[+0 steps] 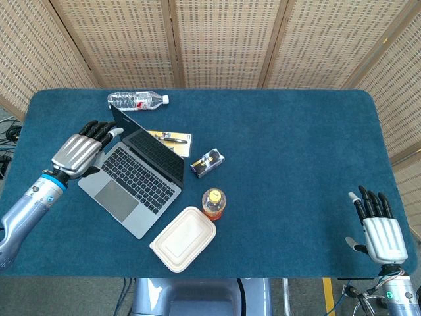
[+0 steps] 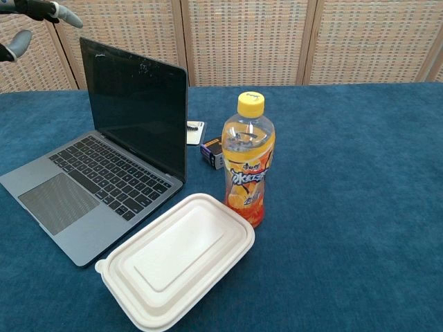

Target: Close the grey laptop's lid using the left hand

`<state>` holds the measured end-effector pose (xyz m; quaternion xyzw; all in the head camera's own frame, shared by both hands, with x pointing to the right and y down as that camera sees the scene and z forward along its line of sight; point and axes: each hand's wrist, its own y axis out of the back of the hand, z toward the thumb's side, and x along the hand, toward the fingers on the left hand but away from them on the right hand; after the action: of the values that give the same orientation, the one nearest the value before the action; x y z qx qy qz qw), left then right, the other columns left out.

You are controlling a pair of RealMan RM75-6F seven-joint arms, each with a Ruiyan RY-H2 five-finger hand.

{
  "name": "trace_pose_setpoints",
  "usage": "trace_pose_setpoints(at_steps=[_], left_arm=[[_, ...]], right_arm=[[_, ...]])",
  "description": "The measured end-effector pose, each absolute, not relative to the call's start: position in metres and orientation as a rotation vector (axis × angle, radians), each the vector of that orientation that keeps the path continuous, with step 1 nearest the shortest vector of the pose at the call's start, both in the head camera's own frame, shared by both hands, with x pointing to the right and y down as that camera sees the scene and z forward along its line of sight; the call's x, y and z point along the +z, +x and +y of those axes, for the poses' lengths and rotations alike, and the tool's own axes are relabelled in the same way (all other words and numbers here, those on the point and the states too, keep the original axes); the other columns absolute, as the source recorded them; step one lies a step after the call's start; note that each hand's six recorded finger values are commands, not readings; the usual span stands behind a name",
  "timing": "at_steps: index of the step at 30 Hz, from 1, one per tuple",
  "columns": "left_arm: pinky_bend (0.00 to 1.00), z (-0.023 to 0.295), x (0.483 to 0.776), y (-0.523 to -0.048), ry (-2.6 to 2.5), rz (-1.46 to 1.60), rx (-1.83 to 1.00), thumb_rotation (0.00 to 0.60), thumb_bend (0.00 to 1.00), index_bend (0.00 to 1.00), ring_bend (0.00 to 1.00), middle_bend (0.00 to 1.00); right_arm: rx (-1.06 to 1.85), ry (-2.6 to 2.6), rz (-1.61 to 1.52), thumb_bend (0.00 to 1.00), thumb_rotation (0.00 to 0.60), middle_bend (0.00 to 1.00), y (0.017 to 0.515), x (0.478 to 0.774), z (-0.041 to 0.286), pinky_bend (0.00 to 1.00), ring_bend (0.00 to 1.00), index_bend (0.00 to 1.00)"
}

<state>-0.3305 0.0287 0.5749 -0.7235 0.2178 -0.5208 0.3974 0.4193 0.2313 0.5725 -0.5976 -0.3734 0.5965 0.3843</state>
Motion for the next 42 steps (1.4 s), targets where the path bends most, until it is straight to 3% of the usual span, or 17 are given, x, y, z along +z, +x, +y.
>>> trace_pose_setpoints(at_steps=[18,28,36,42], left_arm=[[0.0,-0.01,0.597,-0.278,-1.869,0.516,-1.339,0.6,0.92,0.0,0.0,0.0],[0.0,-0.013,0.61,-0.261,-1.866,0.47,-1.359,0.6,0.94,0.0,0.0,0.0],[0.0,-0.017,0.611,-0.257,-1.85,0.501,-1.378,0.6,0.96,0.09,0.0,0.0],[0.03,-0.02,0.611,-0.255,-1.829,0.546,-1.368,0.6,0.97,0.11,0.0,0.0]], right_arm=[[1.513,-1.529,-0.971,0.0,0.6,0.0,0.422,0.571,0.23,0.0,0.0,0.1],[1.503,-1.53,-0.982,0.0,0.6,0.0,0.422,0.569,0.23,0.0,0.0,0.1],[1.494,-1.531,-0.987,0.0,0.6,0.0,0.422,0.568,0.23,0.0,0.0,0.1],[1.485,-1.533,-0.983,0.0,0.6,0.0,0.42,0.568,0.23,0.0,0.0,0.1]])
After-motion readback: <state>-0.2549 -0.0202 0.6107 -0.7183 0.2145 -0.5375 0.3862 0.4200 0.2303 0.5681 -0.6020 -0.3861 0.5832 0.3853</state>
